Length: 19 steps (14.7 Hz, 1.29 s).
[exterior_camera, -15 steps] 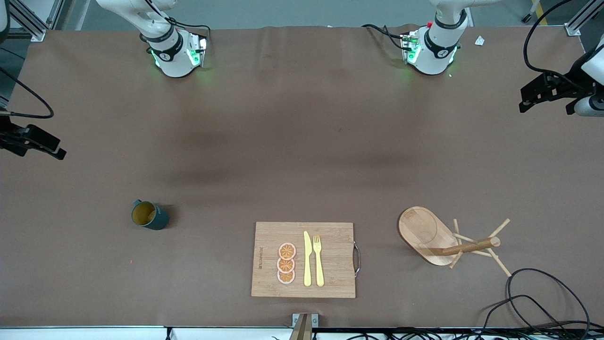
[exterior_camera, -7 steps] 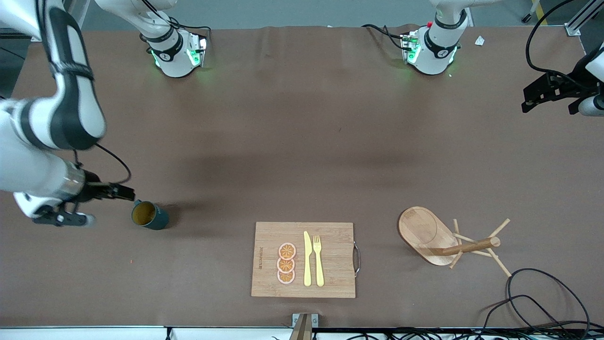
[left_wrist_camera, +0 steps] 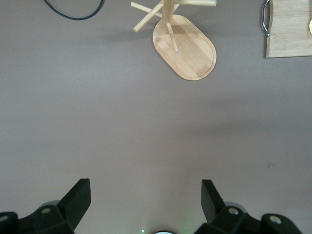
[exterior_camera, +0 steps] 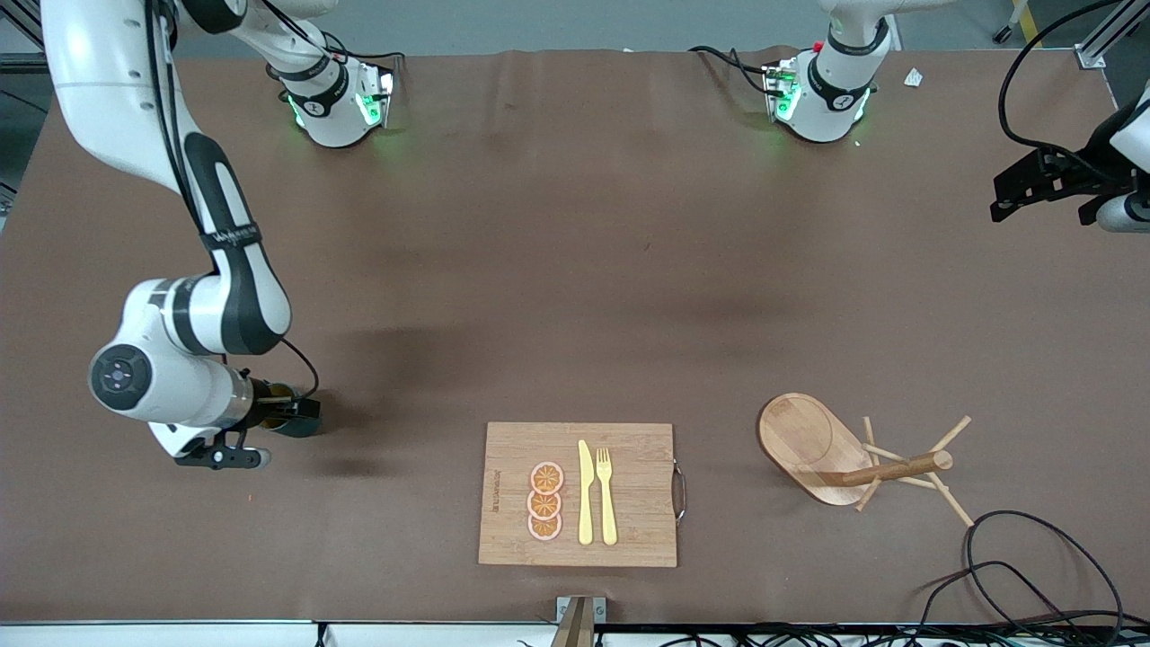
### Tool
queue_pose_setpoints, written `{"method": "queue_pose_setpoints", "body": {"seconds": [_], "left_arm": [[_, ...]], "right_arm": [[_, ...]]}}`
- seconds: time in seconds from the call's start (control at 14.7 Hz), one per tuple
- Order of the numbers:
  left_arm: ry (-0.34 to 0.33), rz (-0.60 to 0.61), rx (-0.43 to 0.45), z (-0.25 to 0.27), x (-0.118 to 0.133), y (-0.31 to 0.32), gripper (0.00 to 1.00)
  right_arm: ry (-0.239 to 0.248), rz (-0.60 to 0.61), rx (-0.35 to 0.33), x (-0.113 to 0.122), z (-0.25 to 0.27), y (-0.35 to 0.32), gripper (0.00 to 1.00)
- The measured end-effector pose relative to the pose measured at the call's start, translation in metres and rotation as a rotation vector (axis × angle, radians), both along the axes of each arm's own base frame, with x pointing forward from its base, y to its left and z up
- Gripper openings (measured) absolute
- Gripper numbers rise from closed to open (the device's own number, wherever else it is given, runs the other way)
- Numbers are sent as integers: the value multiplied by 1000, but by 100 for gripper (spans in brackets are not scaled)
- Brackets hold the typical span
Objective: Pass cup and hang on rack
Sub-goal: 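Grasp the teal mug rim with the right gripper, then carry the mug to mid-table with the right gripper and set it down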
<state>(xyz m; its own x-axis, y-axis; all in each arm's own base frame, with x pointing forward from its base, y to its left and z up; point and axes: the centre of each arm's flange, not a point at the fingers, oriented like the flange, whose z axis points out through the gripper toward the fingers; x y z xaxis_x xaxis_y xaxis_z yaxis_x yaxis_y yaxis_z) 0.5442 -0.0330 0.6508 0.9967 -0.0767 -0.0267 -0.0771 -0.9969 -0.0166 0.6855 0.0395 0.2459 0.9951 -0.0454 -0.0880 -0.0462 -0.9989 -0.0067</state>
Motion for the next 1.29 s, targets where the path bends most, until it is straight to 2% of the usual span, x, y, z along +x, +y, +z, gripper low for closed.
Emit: {"method": "queue_pose_setpoints", "body": {"seconds": [0.2, 0.41, 0.61, 0.82, 1.02, 1.16, 1.29], "left_arm": [[-2, -2, -2, -5, 5, -1, 100], [-1, -3, -3, -9, 8, -1, 100], [-3, -4, -3, -9, 9, -2, 100], [-4, -6, -3, -9, 9, -3, 100], [-4, -7, -3, -9, 9, -3, 100], [-5, -8, -3, -9, 9, -4, 100], [-6, -7, -4, -8, 9, -4, 100]], "right_arm": [[20, 0, -3, -5, -19, -1, 61], [0, 1, -3, 0, -10, -1, 28], [-22, 14, 3, 8, 7, 7, 4], [-30, 85, 24, 18, 42, 57, 4], [-107, 208, 54, 19, 95, 151, 4], [-158, 247, 72, 7, 123, 221, 4], [-186, 216, 94, -14, 140, 289, 4]]}}
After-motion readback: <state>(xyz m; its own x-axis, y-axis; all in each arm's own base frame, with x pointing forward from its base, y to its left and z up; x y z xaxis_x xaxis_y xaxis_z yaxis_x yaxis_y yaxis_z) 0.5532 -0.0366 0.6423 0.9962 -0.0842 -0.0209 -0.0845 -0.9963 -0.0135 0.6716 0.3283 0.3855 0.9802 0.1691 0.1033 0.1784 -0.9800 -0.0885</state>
